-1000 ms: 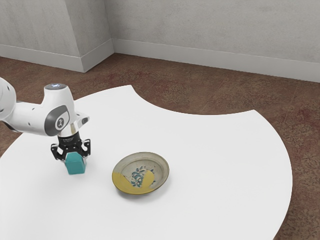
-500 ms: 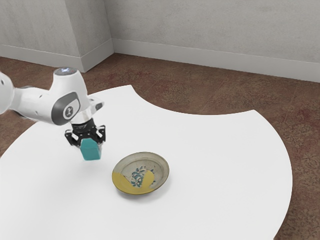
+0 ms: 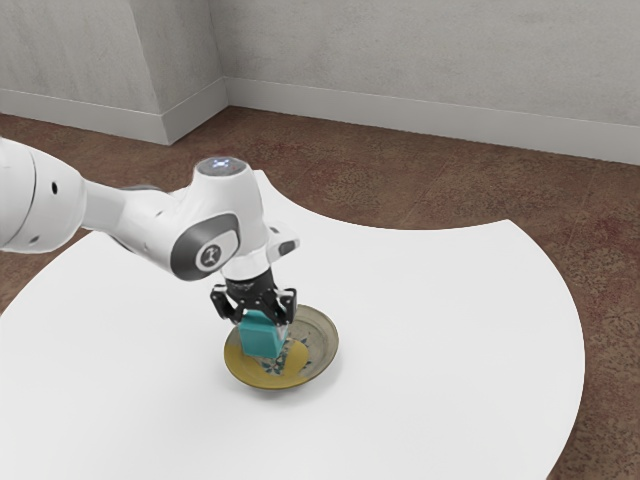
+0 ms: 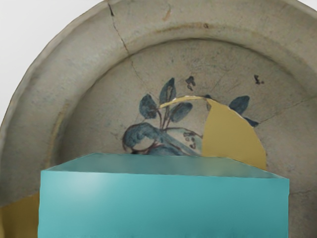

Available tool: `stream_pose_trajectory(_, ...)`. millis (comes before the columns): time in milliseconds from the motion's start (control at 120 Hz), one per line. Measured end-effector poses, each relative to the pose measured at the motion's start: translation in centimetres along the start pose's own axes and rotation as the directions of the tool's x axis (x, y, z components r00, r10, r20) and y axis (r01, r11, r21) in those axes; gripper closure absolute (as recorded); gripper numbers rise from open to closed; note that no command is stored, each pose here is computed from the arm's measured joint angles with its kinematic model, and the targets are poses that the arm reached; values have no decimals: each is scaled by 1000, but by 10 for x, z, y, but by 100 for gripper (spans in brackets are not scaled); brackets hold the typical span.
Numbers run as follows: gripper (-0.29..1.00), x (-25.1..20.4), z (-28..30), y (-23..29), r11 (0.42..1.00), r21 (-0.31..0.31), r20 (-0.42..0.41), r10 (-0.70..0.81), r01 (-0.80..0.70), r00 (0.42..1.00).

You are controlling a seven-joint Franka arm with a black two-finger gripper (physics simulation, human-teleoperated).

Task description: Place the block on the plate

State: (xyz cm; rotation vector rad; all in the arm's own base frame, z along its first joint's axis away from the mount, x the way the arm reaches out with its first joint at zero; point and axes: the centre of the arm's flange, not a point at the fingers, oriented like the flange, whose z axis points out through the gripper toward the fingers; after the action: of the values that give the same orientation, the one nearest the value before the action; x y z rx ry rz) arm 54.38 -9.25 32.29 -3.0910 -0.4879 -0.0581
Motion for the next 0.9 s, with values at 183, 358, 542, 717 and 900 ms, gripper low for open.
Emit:
stream_pose_trajectory(183,13,-2,0,6,1000,-6,3,8,-8,1000)
stream_pose_trajectory(358,6,1,-67,2,999,-34,-69,36,-39,997)
stream_pose_trajectory(542,2,30,-144,10,987,-32,-102,155,-159,983)
stream_pose_trajectory(717,1,45,-210,3,964,-29,-95,260,-264,961)
stream_pose_trajectory(900,0,54,-273,-17,941,-16,-93,334,-337,938)
